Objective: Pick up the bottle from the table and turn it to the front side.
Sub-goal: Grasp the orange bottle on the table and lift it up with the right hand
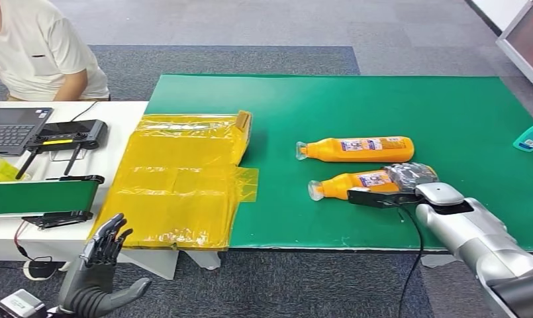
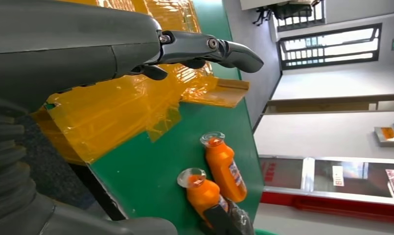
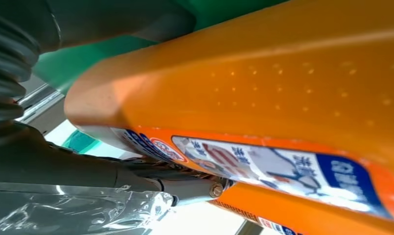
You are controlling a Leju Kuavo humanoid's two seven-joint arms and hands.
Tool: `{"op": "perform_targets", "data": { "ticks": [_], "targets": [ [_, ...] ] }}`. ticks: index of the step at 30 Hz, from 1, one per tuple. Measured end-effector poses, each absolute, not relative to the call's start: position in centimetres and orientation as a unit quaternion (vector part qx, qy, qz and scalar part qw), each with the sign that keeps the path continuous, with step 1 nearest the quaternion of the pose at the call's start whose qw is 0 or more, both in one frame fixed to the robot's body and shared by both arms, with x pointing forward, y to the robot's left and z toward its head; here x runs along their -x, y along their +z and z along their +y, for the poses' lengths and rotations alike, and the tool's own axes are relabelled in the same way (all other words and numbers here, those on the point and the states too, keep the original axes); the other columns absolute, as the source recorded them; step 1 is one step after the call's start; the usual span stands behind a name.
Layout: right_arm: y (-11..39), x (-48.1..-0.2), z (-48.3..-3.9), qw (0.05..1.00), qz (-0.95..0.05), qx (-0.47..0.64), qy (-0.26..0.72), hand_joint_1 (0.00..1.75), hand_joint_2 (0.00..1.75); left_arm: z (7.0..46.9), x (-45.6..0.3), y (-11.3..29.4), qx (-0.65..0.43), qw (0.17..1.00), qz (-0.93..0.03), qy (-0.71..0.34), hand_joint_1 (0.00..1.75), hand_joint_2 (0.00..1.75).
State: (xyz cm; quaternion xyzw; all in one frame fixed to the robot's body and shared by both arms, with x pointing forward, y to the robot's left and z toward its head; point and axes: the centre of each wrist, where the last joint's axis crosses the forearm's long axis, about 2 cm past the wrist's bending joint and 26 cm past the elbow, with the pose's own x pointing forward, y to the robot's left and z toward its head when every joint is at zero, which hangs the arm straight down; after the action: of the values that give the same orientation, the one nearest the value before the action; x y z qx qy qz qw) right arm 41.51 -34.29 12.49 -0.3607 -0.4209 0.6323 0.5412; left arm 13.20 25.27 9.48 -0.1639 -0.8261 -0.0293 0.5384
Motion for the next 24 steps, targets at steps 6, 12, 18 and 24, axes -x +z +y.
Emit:
{"op": "perform_targets", "data": {
  "ticks": [6,12,18,24],
  "targets": [
    [12.5,-41.4,-34.0,0.538,-0.457,0.347,0.618,1.75,1.75,25.3,-13.1,9.2,0.16,0.541,-0.825,-0.034,0.0,1.75],
    [11.3,-38.0,-31.8,0.526,-0.635,0.278,0.494,1.75,1.75,25.1,-12.5,9.4,0.143,0.54,-0.828,-0.032,0.0,1.75],
    [11.4,-34.3,-30.1,0.513,-0.709,0.255,0.411,1.75,1.75,24.8,-12.2,9.8,0.133,0.539,-0.831,-0.028,0.0,1.75],
    [12.1,-33.4,-30.4,0.506,-0.727,0.26,0.385,1.75,1.75,24.8,-12.2,9.9,0.131,0.537,-0.833,-0.026,0.0,1.75]
  ]
}}
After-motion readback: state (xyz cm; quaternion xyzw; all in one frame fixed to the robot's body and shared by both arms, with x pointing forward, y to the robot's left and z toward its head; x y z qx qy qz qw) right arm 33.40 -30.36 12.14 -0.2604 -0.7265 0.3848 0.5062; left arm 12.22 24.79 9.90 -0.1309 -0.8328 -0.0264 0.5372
